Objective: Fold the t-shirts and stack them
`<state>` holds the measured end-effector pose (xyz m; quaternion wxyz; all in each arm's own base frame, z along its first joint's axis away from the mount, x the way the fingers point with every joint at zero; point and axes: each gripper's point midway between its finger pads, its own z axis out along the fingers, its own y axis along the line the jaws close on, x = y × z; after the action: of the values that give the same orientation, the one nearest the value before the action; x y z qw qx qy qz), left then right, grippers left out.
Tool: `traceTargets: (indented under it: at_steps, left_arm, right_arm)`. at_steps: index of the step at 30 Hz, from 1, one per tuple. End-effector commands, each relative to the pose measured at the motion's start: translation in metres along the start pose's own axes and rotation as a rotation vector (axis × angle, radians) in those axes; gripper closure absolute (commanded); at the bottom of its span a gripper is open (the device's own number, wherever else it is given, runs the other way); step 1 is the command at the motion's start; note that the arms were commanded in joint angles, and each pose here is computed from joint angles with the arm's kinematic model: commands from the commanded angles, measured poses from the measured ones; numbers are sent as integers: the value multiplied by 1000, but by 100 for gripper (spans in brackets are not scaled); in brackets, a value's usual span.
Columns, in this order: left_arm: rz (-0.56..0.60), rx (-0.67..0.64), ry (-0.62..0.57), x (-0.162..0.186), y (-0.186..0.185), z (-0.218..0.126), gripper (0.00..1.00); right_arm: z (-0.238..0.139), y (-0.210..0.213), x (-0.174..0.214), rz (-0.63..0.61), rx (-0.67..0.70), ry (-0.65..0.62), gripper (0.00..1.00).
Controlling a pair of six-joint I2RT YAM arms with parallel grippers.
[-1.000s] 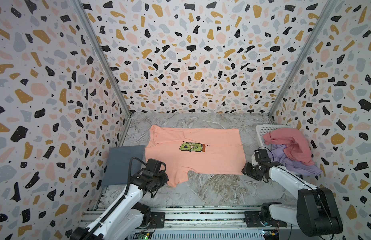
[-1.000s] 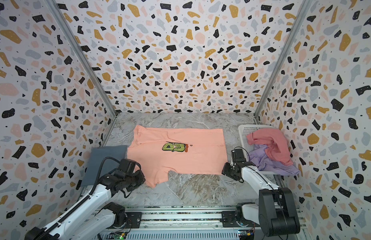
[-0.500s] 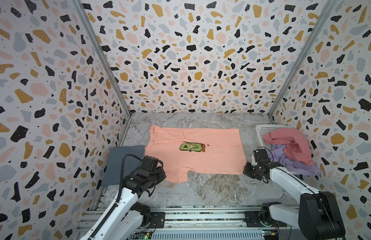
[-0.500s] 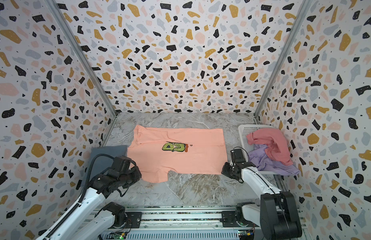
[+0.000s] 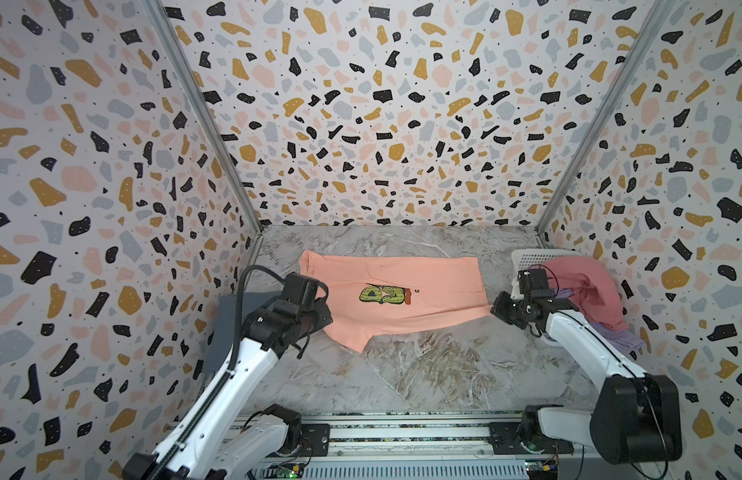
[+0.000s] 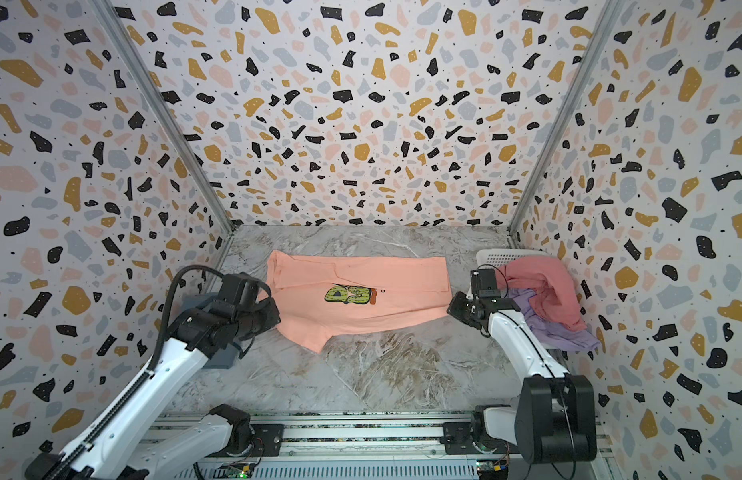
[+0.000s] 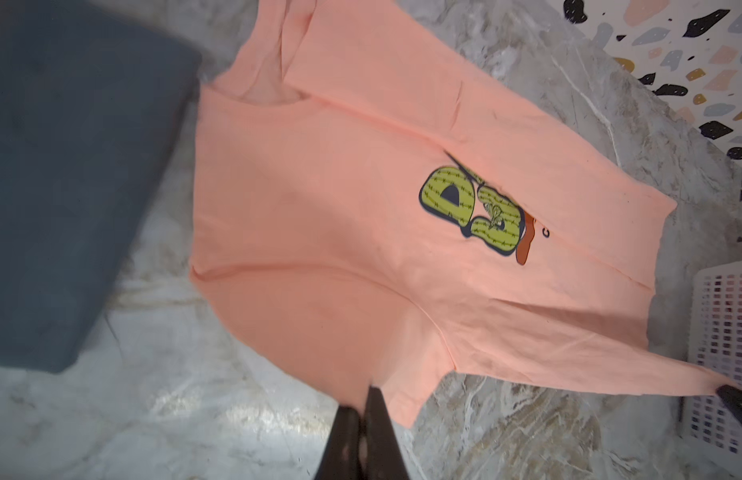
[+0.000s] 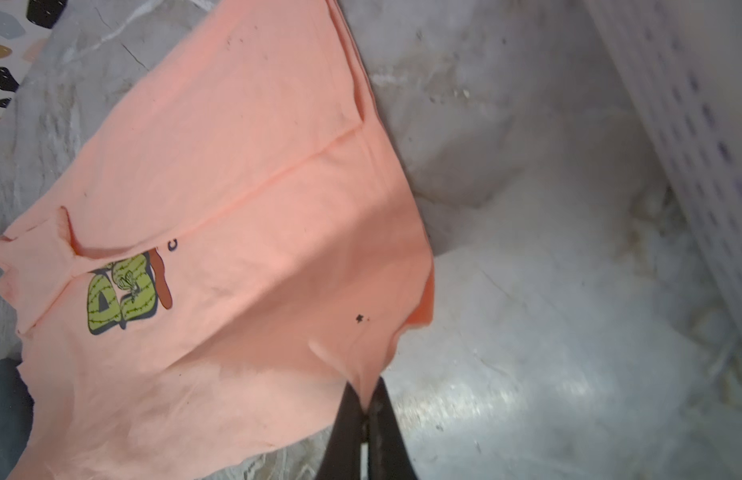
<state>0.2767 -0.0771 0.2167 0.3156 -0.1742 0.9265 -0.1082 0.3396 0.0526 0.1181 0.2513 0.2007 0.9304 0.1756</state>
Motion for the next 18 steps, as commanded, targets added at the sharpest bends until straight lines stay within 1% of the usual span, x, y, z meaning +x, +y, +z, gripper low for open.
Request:
traceTargets:
  at_steps: [1, 3, 5, 6, 7, 8, 9, 10, 11, 12, 13, 16, 18]
  left_arm:
    - [134, -45, -180, -63, -16, -4, 100]
    - [154, -58, -201, -87, -24, 15, 100]
    - [146, -55, -185, -103, -28, 43, 100]
    - [141, -52, -173, -110, -30, 59, 93]
    - [135, -62, -168, -118, -29, 71, 86]
    - [124, -96, -176, -130, -24, 83, 76]
    - [112, -121, -182, -142, -18, 95, 67]
    - [101, -128, -190, -153, -16, 103, 64]
    - [83, -123, -200, -164, -14, 112, 59]
    - [68, -108, -202, -173, -12, 120, 51]
    - [54, -91, -198, -179, -13, 125, 48]
    - [27, -49, -209, -189, -16, 128, 45]
    - [22, -12, -198, -180, -19, 128, 45]
  right_arm:
    - [5, 25, -48, -44, -67, -80, 100]
    - [22, 29, -61, -46, -84, -68, 100]
    - [43, 31, -72, -40, -94, -43, 100]
    - [55, 31, -78, -37, -92, -33, 92]
    - [63, 31, -83, -34, -94, -21, 81]
    - [72, 32, -90, -27, -111, -8, 62]
    - [77, 36, -99, -27, -134, -13, 50]
    - [77, 40, -109, -31, -152, -33, 48]
    - [73, 44, -120, -36, -166, -64, 47]
    - [68, 47, -129, -45, -173, -95, 45]
    - [63, 50, -136, -55, -174, -116, 44]
    - [52, 52, -140, -83, -167, -132, 44]
    - [50, 50, -129, -92, -163, -113, 44]
